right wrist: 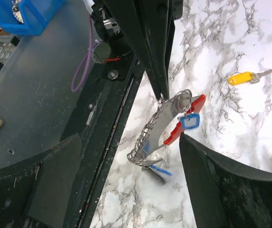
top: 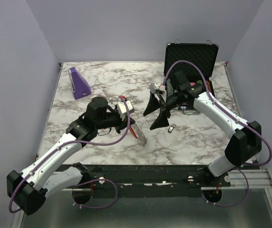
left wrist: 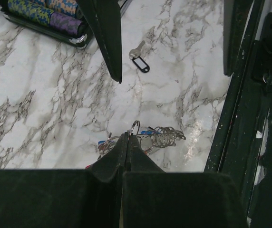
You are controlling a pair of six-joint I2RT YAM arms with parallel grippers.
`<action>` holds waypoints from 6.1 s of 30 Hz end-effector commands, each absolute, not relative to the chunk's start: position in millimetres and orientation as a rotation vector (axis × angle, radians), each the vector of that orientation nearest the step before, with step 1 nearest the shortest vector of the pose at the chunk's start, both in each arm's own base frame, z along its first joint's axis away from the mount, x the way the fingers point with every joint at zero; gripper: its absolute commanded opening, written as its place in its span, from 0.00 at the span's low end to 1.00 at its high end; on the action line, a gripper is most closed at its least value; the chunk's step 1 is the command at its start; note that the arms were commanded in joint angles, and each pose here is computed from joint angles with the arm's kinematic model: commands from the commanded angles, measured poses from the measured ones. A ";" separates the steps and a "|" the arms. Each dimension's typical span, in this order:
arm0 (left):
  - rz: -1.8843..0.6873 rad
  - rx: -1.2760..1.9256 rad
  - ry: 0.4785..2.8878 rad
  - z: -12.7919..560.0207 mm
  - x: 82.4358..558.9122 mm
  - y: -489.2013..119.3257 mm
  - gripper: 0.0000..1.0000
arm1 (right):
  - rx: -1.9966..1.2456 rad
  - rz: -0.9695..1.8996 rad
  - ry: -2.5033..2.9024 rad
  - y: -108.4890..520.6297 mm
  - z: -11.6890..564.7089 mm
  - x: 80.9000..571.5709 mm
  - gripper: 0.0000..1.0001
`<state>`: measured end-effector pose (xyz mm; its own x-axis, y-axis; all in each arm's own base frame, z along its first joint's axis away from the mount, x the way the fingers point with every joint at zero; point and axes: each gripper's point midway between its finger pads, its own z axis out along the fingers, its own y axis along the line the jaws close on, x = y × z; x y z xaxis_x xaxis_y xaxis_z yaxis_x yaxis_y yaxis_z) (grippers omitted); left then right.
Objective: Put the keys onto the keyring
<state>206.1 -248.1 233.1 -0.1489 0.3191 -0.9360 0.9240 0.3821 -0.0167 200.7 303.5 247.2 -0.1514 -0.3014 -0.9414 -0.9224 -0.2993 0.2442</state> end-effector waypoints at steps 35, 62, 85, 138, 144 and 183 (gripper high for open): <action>-1.045 1.014 1.625 246.4 193.3 -275.1 0.00 | -1.659 1.236 1.483 316.1 238.8 212.5 0.49; -1.018 0.949 1.655 244.9 200.0 -271.8 0.00 | -1.641 1.356 1.531 330.7 215.3 200.3 0.23; -0.975 0.897 1.683 243.6 205.1 -261.8 0.00 | -1.640 1.304 1.565 329.6 210.5 205.0 0.24; -1.079 0.779 1.535 233.5 188.8 -236.2 0.76 | -1.795 1.419 1.377 320.2 199.4 177.9 0.01; -1.118 0.949 1.399 236.3 164.9 -252.3 0.74 | -1.906 1.381 1.213 309.5 186.8 166.1 0.01; -1.074 1.087 1.620 187.1 163.7 -290.5 0.34 | -1.918 1.312 1.285 309.9 180.3 178.0 0.01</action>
<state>163.4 -285.8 188.4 -0.2207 0.1932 -0.9560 0.9549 0.2426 -0.1715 177.2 304.6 172.5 0.0916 -0.4437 -0.8915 -0.8891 -0.4396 0.1275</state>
